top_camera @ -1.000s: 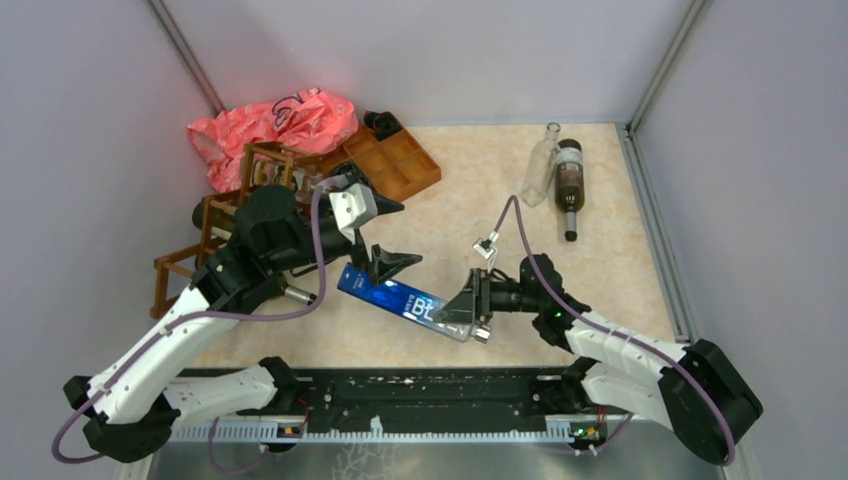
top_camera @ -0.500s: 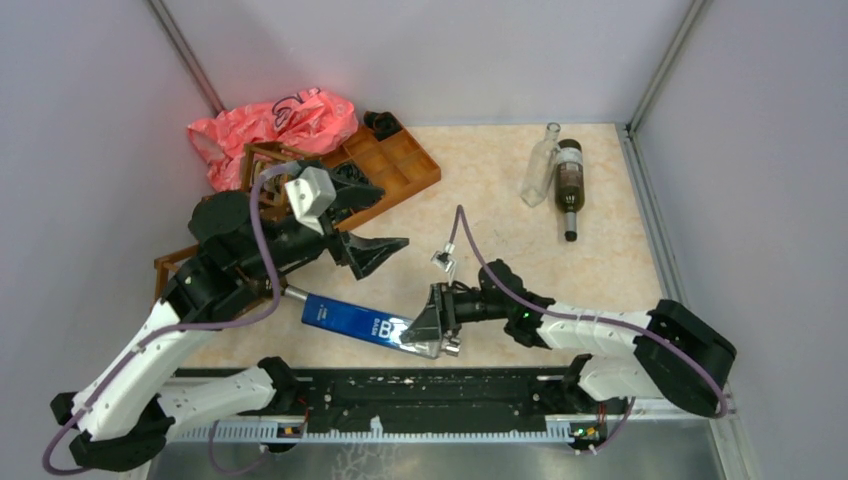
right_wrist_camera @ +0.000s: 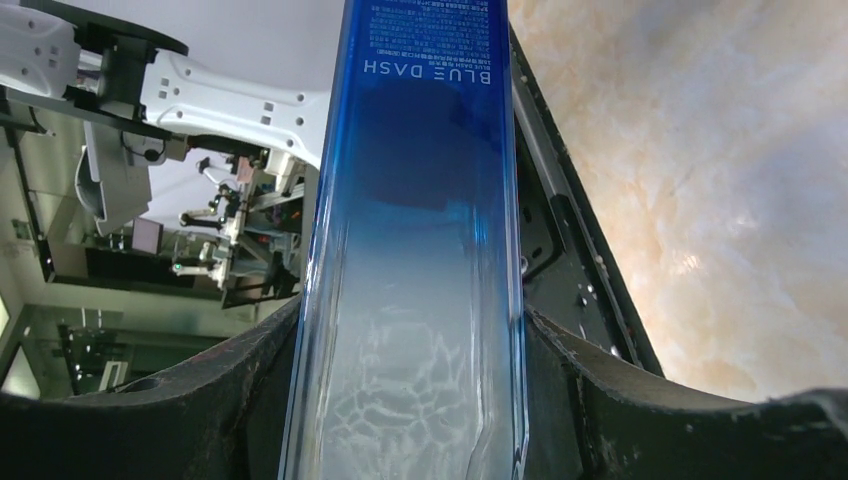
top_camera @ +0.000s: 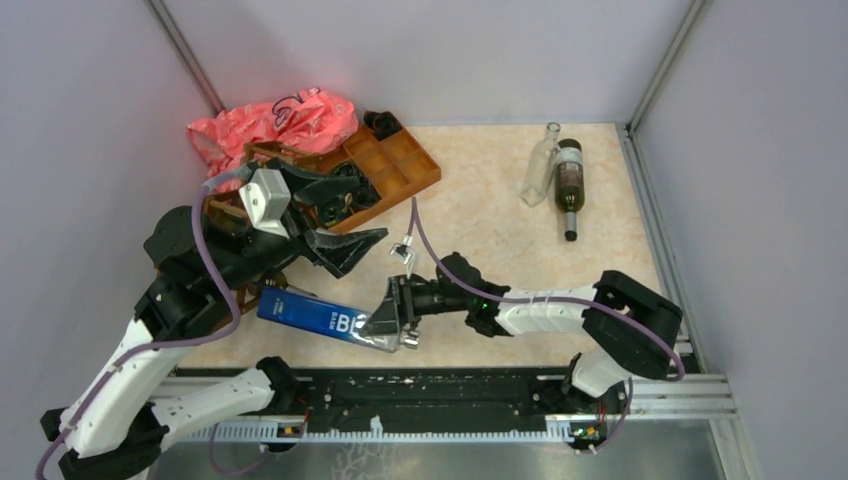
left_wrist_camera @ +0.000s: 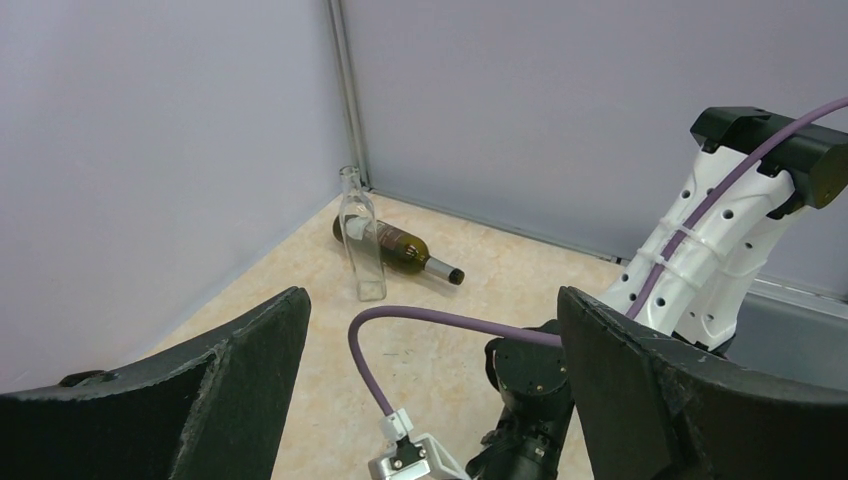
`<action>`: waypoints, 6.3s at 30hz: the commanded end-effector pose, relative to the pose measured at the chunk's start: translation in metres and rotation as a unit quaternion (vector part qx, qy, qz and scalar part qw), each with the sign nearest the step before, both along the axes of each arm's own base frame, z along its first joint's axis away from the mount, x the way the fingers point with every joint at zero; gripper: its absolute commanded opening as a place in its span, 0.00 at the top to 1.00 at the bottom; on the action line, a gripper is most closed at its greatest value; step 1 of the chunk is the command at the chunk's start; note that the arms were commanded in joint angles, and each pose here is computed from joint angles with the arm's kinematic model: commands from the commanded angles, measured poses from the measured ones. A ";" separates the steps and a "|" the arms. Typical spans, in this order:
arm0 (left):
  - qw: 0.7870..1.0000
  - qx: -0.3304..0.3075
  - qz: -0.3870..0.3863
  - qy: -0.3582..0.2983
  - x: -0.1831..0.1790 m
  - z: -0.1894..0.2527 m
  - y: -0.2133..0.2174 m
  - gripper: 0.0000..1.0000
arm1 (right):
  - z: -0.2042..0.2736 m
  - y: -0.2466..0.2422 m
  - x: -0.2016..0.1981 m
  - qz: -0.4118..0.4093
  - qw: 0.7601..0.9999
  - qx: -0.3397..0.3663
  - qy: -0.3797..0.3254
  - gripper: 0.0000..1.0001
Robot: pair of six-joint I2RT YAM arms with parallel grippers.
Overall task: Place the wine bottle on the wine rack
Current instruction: Place the wine bottle in the wine rack.
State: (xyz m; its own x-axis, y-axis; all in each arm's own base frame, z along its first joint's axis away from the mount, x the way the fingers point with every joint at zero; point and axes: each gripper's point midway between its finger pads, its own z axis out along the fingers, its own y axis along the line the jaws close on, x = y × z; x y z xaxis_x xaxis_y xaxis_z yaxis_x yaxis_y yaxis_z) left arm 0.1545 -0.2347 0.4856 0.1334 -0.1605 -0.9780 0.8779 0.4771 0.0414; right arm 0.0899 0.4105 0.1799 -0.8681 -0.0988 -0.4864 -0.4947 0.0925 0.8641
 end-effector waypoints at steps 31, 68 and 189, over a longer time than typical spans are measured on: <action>0.999 0.006 0.037 -0.013 -0.001 0.000 0.020 0.01 | 0.125 0.101 0.010 0.034 0.975 0.205 -0.074 1.00; 0.998 0.021 0.055 -0.021 -0.006 -0.005 0.037 0.01 | 0.136 0.168 0.026 -0.025 0.977 0.211 -0.027 1.00; 0.995 -0.027 0.092 -0.030 -0.033 0.013 0.087 0.01 | 0.139 0.154 0.043 -0.060 0.939 0.095 -0.325 0.05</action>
